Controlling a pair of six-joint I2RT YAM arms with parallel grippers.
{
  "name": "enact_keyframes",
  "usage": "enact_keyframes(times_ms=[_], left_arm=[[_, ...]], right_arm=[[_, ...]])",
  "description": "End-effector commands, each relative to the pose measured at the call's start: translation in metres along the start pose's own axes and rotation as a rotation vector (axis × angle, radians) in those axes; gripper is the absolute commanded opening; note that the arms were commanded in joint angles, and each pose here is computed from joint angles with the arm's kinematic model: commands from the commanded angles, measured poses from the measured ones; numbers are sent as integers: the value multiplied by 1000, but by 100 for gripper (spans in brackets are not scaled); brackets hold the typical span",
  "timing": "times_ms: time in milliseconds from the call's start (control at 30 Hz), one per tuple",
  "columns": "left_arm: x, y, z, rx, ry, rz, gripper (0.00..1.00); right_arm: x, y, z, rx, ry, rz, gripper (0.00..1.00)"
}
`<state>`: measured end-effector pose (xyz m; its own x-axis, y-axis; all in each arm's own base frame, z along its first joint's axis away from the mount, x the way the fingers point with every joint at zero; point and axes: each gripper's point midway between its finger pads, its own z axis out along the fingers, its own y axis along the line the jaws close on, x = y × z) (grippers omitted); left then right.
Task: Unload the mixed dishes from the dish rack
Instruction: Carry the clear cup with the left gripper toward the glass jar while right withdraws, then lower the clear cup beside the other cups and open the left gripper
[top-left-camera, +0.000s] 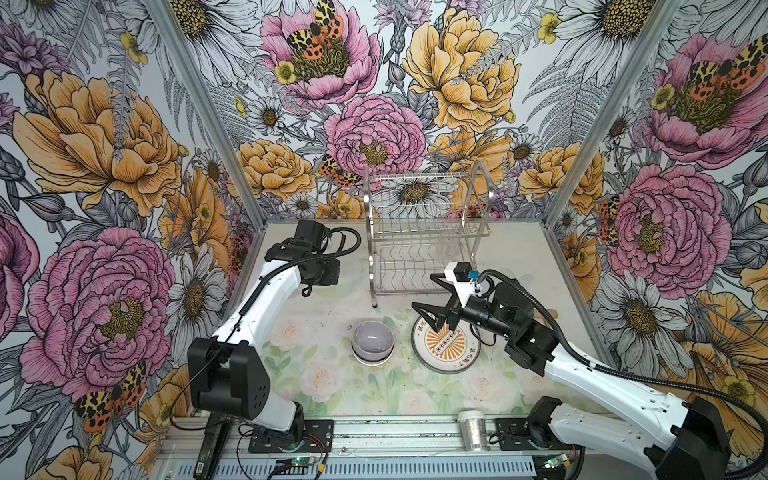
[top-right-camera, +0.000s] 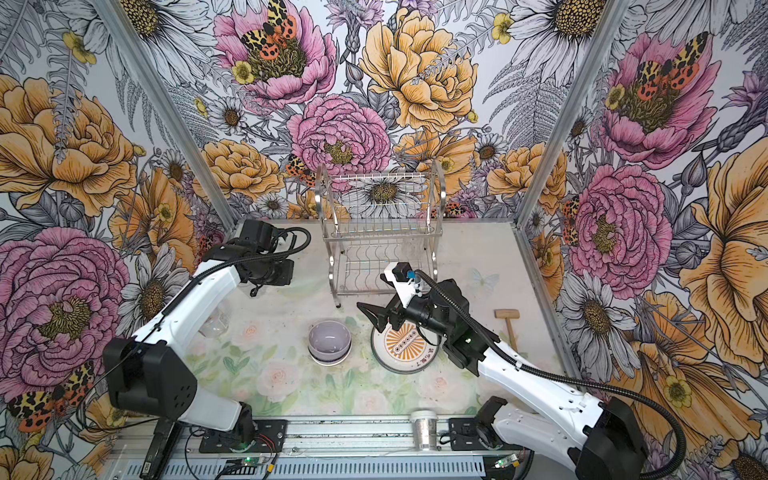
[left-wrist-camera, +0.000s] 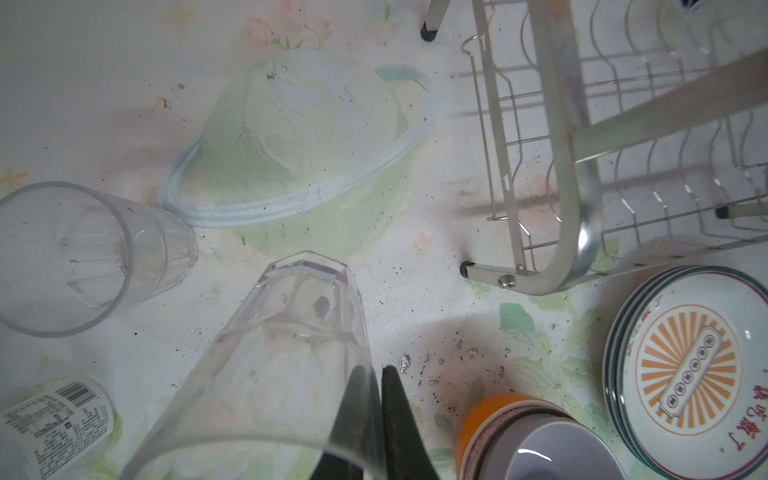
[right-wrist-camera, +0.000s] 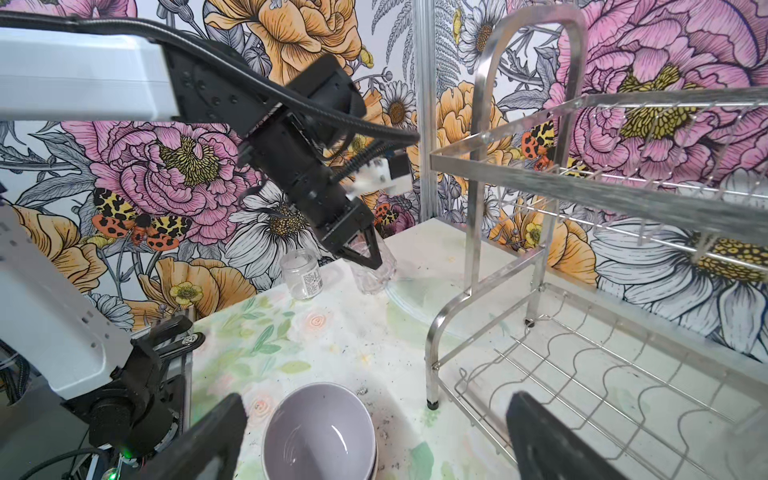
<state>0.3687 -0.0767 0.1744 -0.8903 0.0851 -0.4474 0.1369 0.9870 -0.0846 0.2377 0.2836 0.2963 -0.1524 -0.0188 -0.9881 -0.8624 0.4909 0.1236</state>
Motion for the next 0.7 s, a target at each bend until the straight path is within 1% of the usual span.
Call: enact_keyframes(times_ms=[0, 167, 267, 300, 367, 500, 667], left_arm=[[-5, 14, 13, -59, 47, 29, 0], [-11, 33, 38, -120, 130, 40, 0], [-16, 42, 46, -135, 151, 34, 0], [-13, 46, 59, -140, 183, 31, 0], [-13, 51, 67, -152, 206, 20, 0], [-9, 56, 80, -167, 244, 21, 0], [-4, 60, 91, -187, 273, 23, 0]], right_arm=[[-12, 5, 1, -17, -28, -29, 100], [-8, 2, -2, 4, -12, -29, 100], [-5, 0, -3, 18, -7, -34, 100], [-4, 0, -3, 21, -3, -35, 100], [-2, -2, -3, 25, 6, -35, 100], [0, -2, -1, 27, 14, -37, 100], [-7, -6, -2, 55, -10, -44, 100]])
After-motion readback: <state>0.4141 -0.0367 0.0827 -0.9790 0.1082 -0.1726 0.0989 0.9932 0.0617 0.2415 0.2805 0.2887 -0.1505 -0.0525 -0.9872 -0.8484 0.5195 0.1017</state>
